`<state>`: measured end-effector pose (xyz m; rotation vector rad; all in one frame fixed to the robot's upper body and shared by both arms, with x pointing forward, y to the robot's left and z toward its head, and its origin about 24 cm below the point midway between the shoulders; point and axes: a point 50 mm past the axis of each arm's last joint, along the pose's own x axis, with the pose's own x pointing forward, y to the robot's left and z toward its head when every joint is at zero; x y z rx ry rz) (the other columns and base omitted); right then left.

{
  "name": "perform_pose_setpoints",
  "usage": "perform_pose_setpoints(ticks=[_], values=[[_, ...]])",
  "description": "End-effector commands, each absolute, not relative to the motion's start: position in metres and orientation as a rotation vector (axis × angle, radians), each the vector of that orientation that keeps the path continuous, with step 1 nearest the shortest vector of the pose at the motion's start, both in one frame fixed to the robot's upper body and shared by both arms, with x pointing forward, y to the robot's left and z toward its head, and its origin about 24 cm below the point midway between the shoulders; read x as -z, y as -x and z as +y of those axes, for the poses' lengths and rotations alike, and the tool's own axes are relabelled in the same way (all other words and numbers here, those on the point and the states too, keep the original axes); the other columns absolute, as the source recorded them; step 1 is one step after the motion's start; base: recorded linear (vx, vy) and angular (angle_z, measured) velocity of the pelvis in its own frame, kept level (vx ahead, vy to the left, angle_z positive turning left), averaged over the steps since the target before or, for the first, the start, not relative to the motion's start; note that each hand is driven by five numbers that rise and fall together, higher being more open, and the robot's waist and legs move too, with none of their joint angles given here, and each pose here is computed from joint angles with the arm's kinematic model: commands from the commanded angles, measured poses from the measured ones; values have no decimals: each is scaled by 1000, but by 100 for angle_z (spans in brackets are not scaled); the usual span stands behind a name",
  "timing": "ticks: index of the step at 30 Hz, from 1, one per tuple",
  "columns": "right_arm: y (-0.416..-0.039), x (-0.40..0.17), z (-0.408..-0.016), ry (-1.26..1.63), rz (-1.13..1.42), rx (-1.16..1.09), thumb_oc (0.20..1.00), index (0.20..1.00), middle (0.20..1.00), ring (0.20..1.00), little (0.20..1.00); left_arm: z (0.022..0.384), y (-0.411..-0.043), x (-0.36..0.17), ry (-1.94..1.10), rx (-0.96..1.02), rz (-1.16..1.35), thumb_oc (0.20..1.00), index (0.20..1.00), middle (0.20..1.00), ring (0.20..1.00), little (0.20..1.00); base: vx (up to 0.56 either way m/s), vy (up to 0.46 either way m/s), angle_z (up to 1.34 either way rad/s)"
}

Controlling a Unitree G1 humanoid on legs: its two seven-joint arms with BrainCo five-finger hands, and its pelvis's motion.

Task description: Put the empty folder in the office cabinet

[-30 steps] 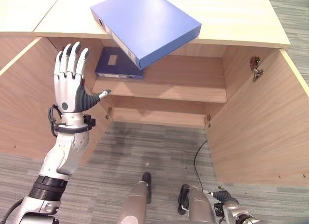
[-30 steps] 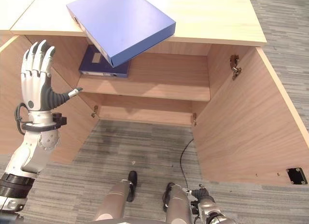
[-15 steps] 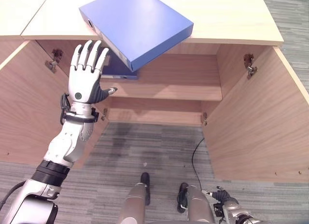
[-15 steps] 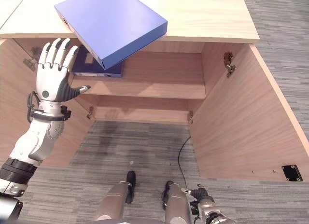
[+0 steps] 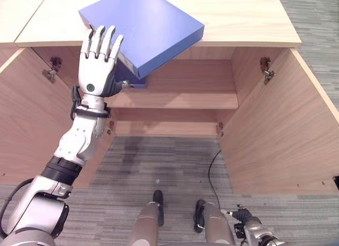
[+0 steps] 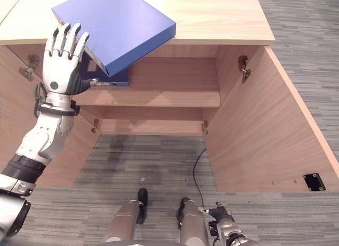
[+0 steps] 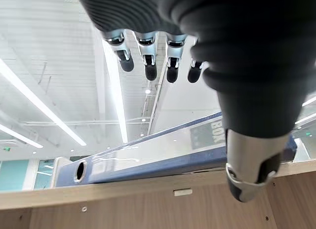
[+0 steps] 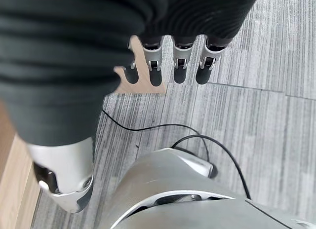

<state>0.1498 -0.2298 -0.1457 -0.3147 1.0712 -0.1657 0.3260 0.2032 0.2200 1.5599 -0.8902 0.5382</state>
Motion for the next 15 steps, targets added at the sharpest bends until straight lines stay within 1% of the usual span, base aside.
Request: perform_pose_setpoints(ticks=[1,6,15], values=[[-145,144,-242,378,1077,159,1000,1000,1000,1000,1000,213,-325,-255,-1622,-681,-971,1000,1000,1000,1000,1000,0,0,0],[-147,144,-241,382,1070,158,1000,1000,1000,1000,1000,212,-325,-263,-1616,-711,-992,1000,1000,1000,1000,1000,0,0,0],[-151,143,-241,390,1061,151,1000,1000,1000,1000,1000,204,-330,-267,-1654,-687,-1015,1000,1000,1000,1000,1000,-2,2,0]])
